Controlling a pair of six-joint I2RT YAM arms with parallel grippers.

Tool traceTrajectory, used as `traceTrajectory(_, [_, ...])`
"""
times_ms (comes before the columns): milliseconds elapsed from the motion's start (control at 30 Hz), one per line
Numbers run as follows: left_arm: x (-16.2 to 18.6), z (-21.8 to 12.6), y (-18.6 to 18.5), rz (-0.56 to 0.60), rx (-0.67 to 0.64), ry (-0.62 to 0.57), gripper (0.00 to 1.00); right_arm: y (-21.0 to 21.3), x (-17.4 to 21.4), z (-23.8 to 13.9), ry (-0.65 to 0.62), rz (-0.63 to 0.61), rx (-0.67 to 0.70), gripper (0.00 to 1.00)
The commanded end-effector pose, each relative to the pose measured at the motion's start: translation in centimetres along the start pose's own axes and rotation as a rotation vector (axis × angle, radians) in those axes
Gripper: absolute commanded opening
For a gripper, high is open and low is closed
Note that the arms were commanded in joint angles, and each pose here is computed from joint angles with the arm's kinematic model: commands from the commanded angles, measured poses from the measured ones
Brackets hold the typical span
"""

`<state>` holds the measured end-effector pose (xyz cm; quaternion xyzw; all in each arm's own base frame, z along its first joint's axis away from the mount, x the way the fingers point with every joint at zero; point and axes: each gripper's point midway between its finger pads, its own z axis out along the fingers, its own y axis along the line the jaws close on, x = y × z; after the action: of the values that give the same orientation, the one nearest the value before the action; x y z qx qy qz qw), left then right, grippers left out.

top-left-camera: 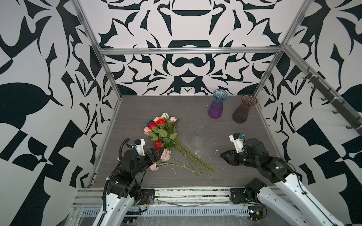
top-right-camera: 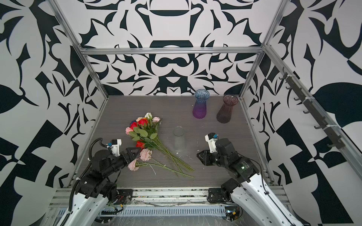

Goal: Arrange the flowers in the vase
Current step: 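Swing the right gripper back toward the robot beside the flower stems, then reach the right gripper over the bouquet and grasp two pink rose stems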

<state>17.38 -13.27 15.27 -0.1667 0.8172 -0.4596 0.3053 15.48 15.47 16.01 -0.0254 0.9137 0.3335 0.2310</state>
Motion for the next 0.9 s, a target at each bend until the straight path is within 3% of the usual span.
traceTrajectory(0, [4.3, -2.6, 1.5, -0.253, -0.077, 0.146, 0.81, 1.3, -0.3, 1.0, -0.031, 0.064, -0.113, 0.28])
traceTrajectory(100, [6.6, -4.4, 2.5, -0.398, -0.139, 0.213, 0.81, 0.0, 0.1, 2.2, -0.051, 0.122, -0.1, 0.27])
traceTrajectory(233, [7.5, -5.8, 2.4, -0.487, -0.198, 0.246, 0.8, -1.7, 0.8, 3.9, -0.028, 0.184, -0.048, 0.25])
traceTrajectory(400, [8.4, -5.3, 3.9, -0.6, -0.247, 0.26, 0.79, -0.6, 0.5, 4.1, -0.02, 0.164, -0.096, 0.23])
traceTrajectory(567, [7.9, -3.4, 4.6, -0.608, -0.221, 0.252, 0.82, 2.6, 2.5, 4.6, 0.127, 0.006, -0.164, 0.3])
traceTrajectory(733, [6.0, -1.1, 3.7, -0.589, -0.1, 0.199, 0.82, 6.1, 6.3, 6.3, 0.272, -0.307, -0.065, 0.31])
traceTrajectory(867, [4.0, -0.7, 1.8, -0.493, -0.016, 0.14, 0.82, 8.7, 7.0, 8.0, 0.314, -0.509, 0.048, 0.31])
